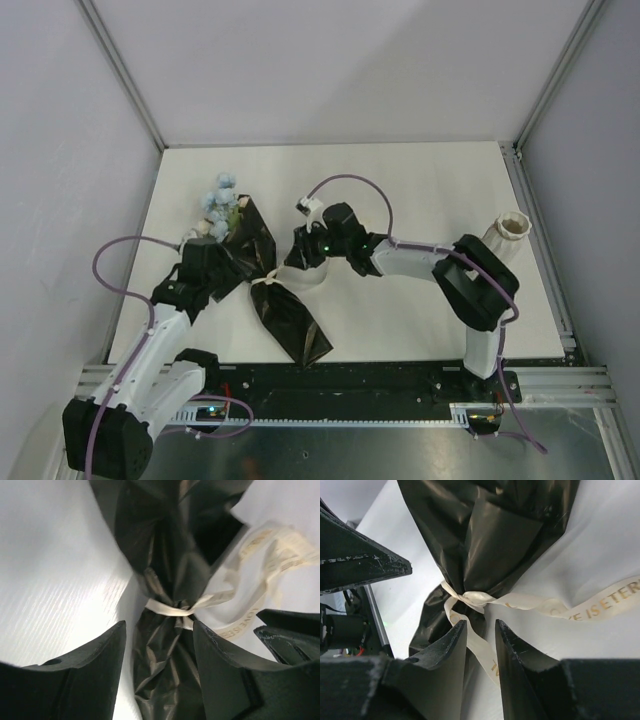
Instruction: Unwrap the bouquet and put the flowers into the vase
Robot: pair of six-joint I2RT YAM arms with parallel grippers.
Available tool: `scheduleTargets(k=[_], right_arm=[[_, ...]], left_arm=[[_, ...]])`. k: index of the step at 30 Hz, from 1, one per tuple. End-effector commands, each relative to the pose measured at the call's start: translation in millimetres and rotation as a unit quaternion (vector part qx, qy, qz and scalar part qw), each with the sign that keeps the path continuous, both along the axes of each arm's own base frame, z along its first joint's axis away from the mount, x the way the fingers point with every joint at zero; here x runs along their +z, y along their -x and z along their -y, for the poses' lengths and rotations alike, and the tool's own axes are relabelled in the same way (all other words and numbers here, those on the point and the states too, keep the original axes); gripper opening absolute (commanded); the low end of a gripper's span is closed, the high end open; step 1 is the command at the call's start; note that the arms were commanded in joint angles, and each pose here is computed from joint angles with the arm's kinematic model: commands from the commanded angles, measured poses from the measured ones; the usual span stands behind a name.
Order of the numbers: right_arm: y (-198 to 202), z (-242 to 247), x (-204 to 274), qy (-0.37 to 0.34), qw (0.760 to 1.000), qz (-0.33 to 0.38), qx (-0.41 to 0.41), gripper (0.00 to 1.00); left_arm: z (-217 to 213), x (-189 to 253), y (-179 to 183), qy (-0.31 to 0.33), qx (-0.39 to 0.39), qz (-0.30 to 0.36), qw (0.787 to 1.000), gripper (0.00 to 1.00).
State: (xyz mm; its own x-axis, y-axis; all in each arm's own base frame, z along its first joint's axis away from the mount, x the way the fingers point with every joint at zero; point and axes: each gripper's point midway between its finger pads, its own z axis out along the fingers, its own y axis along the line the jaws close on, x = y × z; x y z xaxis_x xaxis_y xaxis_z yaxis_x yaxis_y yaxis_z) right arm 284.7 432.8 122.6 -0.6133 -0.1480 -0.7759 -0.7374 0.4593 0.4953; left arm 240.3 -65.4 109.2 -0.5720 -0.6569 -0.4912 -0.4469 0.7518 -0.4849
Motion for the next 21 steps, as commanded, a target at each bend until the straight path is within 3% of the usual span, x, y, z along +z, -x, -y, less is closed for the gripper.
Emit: scheduleTargets(k=[1,13,21], right_arm=[[13.4,-28.7,-2.0,-0.038,0.998,-0.003,0.052,0.34],[48.4,-42.8,-51.7,0.034,0.996,0.005,0.082,0.34],[41.2,-40.4,-68.0,0.089,0.993,0.062,0.044,0.38]], left_arm=[[7.0,-20.4,11.4,0.026,-0.001,-0.022,0.999,0.6],[11.7,-63.6,15.3,0.048,0.015,-0.051,0.997,0.47],[10.6,-73.3,13.3,0.04,0.013,-0.058,0.997,0.44]])
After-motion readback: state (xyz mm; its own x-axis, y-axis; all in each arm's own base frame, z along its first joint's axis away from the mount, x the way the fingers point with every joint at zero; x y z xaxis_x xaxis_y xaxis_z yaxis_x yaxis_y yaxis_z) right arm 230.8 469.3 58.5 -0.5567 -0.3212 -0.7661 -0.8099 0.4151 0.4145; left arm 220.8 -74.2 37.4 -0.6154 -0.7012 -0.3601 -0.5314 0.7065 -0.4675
